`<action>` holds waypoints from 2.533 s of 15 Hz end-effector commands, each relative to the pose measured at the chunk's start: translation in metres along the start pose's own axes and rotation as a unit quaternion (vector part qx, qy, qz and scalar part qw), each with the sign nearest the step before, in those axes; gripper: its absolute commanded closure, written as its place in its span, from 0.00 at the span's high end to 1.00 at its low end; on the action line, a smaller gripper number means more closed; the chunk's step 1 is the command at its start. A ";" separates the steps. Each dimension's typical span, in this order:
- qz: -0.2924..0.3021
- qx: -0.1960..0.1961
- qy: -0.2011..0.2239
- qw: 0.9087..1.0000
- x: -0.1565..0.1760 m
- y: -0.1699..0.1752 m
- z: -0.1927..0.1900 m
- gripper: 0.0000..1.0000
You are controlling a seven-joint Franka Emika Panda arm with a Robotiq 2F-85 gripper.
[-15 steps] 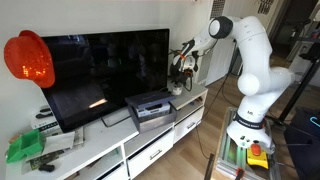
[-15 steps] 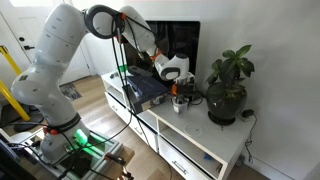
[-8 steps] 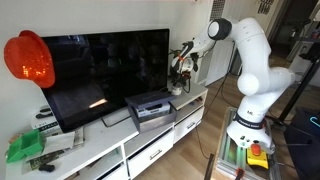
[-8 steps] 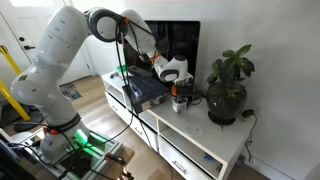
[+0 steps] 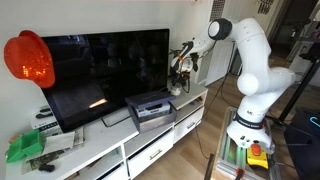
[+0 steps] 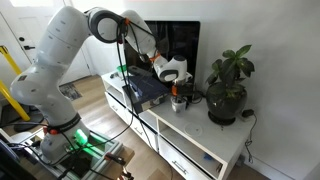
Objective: Take the lid off of the cup then take the glasses and place the lid back on the cup
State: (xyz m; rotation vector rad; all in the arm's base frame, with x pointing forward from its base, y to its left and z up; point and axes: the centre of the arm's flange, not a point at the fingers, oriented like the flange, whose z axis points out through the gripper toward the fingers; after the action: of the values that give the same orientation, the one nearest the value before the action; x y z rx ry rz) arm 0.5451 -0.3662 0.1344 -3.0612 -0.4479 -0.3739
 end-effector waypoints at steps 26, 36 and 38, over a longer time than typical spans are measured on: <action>-0.004 -0.007 0.015 1.000 -0.005 -0.002 -0.017 0.02; 0.016 -0.012 0.041 0.999 -0.010 -0.018 -0.061 0.02; 0.022 -0.015 0.048 0.998 -0.010 -0.021 -0.078 0.02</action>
State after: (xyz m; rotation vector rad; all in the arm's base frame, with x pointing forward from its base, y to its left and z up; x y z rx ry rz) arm 0.5343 -0.3636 0.1782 -3.0648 -0.3948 -0.4756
